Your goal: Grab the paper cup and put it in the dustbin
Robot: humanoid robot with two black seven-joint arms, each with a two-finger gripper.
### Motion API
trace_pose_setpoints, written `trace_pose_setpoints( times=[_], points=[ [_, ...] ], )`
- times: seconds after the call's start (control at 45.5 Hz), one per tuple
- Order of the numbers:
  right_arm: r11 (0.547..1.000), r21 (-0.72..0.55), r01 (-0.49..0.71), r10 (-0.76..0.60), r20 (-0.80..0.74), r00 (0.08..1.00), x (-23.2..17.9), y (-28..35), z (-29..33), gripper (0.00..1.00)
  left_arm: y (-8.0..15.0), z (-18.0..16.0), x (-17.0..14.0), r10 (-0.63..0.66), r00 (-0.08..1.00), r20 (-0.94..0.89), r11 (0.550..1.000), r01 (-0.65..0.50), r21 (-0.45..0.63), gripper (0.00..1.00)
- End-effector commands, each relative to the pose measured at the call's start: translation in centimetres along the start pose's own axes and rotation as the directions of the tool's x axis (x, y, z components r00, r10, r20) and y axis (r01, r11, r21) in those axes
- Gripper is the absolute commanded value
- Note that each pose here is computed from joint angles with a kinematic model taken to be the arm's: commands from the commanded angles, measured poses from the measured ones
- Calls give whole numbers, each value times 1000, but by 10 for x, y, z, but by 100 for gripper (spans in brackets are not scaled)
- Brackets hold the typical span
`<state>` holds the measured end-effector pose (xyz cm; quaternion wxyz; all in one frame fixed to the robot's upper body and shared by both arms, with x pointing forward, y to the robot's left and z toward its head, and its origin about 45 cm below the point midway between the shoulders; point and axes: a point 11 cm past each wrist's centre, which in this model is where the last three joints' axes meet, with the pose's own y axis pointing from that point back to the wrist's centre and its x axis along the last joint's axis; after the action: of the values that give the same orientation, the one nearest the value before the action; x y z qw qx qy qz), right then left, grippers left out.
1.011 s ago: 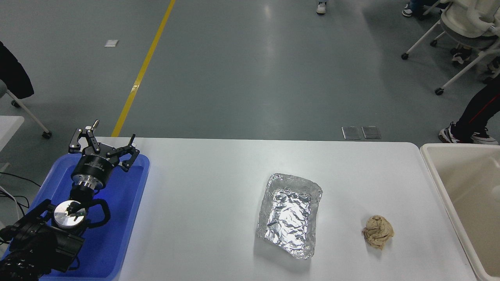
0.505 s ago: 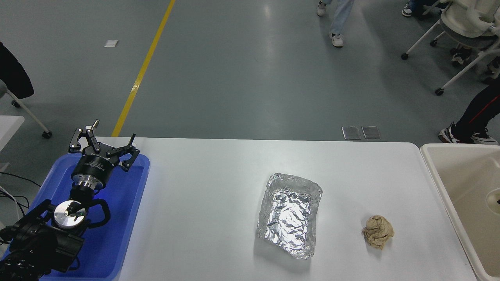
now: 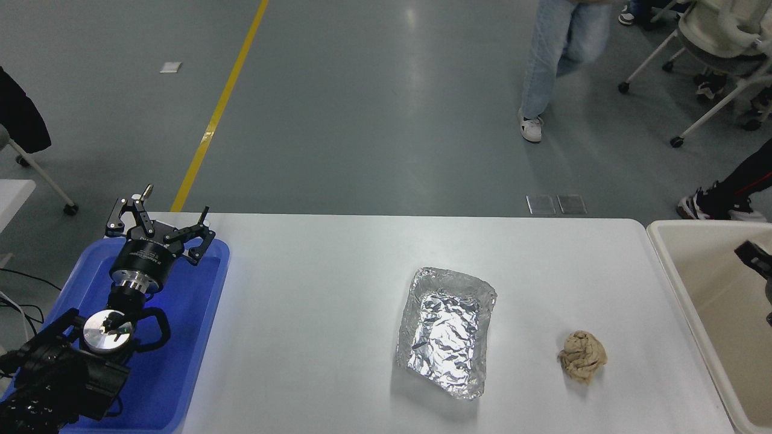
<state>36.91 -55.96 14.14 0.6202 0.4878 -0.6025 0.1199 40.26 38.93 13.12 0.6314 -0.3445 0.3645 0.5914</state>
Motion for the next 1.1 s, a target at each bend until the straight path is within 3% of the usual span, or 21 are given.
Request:
trace_pose_setpoints(
  times=[0.0,0.154,0.264,0.571,0.945,1.077],
  points=[
    [978,205,34,-47,59,997,18,3,-114,100,0,0,0,0,1000,-1,1000,0,0,100],
    [920,351,173,-201,43,979,12,28,-186,100,0,0,0,0,1000,-1,1000,0,0,100],
    [882,385,273,-257,-92,962,13,45,-213,100,0,0,0,-1,1000,1,1000,1,1,100],
    [776,357,520,-425,-314,849,33,93,-241,100,0,0,0,0,1000,-1,1000,0,0,100],
    [574,250,780,-656,-429,621,72,183,-224,100,0,0,0,0,1000,0,1000,0,-1,100],
    [530,224,818,-686,-454,568,84,210,-219,100,0,0,0,1,1000,-2,1000,-1,-1,100]
  ],
)
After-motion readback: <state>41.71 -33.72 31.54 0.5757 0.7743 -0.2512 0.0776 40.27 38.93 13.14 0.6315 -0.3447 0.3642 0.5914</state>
